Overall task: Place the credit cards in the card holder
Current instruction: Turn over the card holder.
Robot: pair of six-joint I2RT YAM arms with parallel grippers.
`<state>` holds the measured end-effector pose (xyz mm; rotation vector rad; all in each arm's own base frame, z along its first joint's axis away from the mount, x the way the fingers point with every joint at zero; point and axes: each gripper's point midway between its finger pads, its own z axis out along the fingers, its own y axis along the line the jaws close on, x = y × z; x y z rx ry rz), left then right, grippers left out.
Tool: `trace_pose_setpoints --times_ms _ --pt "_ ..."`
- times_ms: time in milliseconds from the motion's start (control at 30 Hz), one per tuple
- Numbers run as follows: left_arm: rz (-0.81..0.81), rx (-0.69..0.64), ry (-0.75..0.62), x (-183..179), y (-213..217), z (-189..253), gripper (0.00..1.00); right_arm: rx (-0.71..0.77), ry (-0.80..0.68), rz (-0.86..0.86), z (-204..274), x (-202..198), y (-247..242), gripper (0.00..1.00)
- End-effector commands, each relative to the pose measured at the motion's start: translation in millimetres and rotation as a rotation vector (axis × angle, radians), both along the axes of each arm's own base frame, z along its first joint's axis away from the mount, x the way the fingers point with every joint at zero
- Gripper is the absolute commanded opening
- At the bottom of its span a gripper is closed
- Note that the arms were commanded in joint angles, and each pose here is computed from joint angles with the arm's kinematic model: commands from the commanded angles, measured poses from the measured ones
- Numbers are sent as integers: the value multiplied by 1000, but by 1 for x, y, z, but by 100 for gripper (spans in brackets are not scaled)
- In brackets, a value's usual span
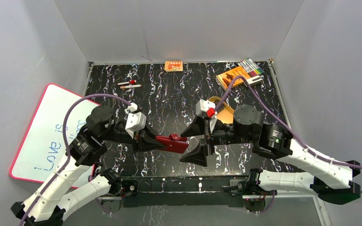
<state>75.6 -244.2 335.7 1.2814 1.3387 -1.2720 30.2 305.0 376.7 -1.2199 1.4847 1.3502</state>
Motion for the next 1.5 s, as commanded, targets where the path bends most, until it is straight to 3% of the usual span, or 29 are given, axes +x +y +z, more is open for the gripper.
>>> trace_pose_setpoints --times_ms 0,167,333,567,667,800,1267,1300,1400,1467 --pt "-85 -85 -164 -10 1 37 0 68 22 40 18 -6 9 98" --pt "-98 -102 -210 -14 3 51 0 65 28 4 15 4 18 88" --pt "-90 -106 -251 -19 9 57 0 78 9 -71 24 18 12 98" --pt "-94 -103 -261 -23 13 56 0 60 15 -35 21 13 13 98" --pt "-100 -107 -267 -23 12 60 0 61 23 -8 18 10 18 94" --pt "-106 -110 -270 -23 12 63 0 82 20 5 21 9 21 79" --pt "-69 -116 -274 -15 9 66 0 117 50 54 22 2 28 3" --pt "-51 -116 -267 -13 9 67 4 130 50 50 24 2 27 0" --pt "37 -136 -245 -1 9 68 45 218 42 13 40 6 24 0" --pt "154 -177 -220 14 12 71 65 309 40 -48 56 15 20 0"
